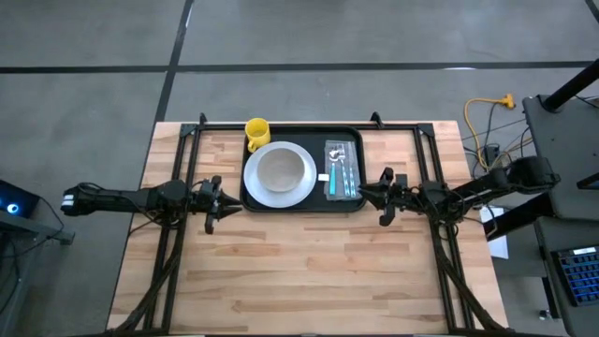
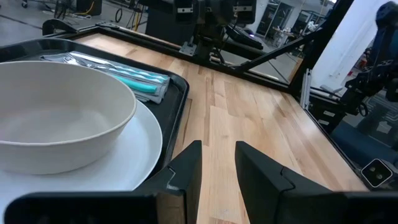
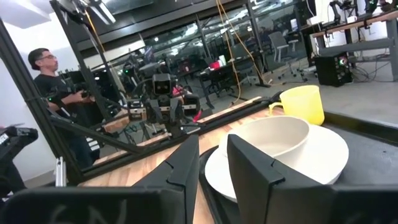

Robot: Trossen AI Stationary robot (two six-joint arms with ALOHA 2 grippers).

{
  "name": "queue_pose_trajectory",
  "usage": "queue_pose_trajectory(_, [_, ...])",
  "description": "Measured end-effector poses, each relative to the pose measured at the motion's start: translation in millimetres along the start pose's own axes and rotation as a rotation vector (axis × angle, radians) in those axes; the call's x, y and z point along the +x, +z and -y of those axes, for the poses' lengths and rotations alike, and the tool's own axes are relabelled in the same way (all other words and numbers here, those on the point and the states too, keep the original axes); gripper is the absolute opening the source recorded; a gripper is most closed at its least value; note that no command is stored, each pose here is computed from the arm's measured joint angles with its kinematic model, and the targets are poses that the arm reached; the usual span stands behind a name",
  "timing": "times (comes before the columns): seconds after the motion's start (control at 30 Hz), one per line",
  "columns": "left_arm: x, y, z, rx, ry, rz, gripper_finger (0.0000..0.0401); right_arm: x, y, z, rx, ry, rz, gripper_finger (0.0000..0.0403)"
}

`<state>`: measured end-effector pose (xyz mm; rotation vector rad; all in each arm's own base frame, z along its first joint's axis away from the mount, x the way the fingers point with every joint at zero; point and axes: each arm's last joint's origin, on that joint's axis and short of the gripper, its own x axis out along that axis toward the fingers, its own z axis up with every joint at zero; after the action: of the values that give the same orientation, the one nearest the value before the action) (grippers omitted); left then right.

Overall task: Set up tray
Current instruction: Return to Home Position

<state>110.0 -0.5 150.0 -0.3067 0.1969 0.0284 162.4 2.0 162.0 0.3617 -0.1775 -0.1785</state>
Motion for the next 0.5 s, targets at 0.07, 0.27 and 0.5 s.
queue_pose_trajectory(0.07, [0.0, 0.0, 0.0, 0.0, 0.001, 0.0, 0.0082, -2.5, 3.4, -0.4, 0.0, -0.001, -0.001, 0.008])
queue_pose_trajectory(0.27, [0.0, 0.0, 0.0, 0.0, 0.0, 0.0, 0.0082, -15.2, 21.8, -3.3, 0.015, 0.019, 0.054, 0.0086])
queue_pose_trajectory(0.5, [0.0, 0.0, 0.0, 0.0, 0.0, 0.0, 0.0082, -26.3, 23.9, -0.9, 0.001, 0.001, 0.003, 0.0078])
